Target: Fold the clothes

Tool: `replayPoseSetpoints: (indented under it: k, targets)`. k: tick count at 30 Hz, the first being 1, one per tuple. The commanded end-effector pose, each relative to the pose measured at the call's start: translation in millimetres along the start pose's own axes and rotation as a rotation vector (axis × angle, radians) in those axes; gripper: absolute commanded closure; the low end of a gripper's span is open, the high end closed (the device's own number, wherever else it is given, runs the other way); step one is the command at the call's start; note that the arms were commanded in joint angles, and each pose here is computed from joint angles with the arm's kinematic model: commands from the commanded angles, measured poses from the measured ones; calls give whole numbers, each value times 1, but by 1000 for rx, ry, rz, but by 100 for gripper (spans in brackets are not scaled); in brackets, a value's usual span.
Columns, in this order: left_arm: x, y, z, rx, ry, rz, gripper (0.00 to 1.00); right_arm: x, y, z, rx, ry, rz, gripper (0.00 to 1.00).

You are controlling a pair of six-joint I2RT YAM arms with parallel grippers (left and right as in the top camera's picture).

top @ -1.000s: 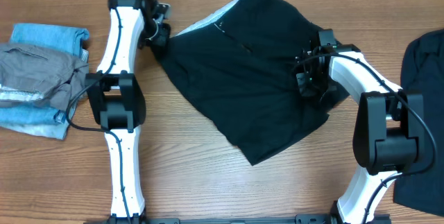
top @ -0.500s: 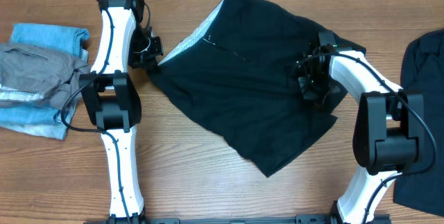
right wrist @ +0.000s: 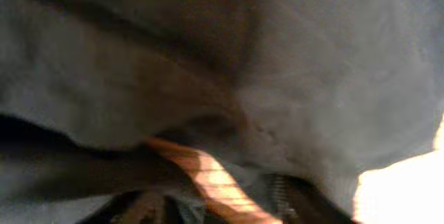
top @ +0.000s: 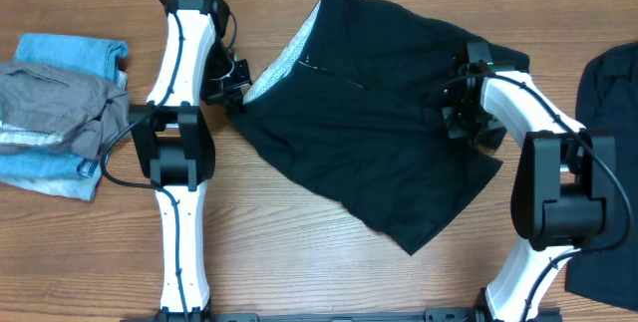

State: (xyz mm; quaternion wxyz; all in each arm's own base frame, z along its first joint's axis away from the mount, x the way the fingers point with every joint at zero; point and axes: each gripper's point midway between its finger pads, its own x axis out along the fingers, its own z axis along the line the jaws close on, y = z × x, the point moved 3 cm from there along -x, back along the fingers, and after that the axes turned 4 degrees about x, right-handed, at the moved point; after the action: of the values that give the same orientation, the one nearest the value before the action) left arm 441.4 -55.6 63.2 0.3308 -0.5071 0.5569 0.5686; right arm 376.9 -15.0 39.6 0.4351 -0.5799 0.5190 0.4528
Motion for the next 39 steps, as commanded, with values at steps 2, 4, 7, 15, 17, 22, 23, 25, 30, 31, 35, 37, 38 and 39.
replayPoseSetpoints:
  k: [2,4,7,15,17,22,23,25,30,31,35,37,38,39]
  targets:
    - [12,0,-8,20,-56,7,86,-21,-10,3,11,-57,-36,5]
    - [7,-8,-9,45,-36,-39,70,-47,-22,-2,80,-65,-49,0]
    - [-20,-20,-25,127,40,-147,42,-84,-34,-5,104,-102,-74,0]
    - [-79,-54,-126,580,386,-514,21,-86,-36,-25,268,-103,-76,0]
    - [-74,-65,-142,627,397,-569,20,-84,-34,-35,300,-102,-72,0]
    - [-41,-88,-154,650,347,-603,27,-83,-34,-41,316,-103,-70,0]
    - [-35,-90,-154,647,346,-594,27,-83,-34,-41,316,-103,-70,0]
    - [-14,-94,-151,635,341,-555,27,-83,-33,-41,316,-103,-70,0]
    - [23,-98,-147,615,333,-481,30,-83,-34,-41,316,-103,-71,0]
    - [24,-97,-149,619,334,-482,39,-83,-34,-41,316,-103,-73,0]
    - [24,-92,-155,630,359,-467,66,-82,-35,-41,317,-103,-76,0]
    - [20,-91,-157,636,377,-469,67,-82,-35,-41,317,-103,-77,0]
    - [18,-90,-158,637,378,-472,68,-82,-35,-41,317,-103,-77,0]
    - [16,-90,-158,638,378,-475,69,-82,-35,-41,317,-103,-77,0]
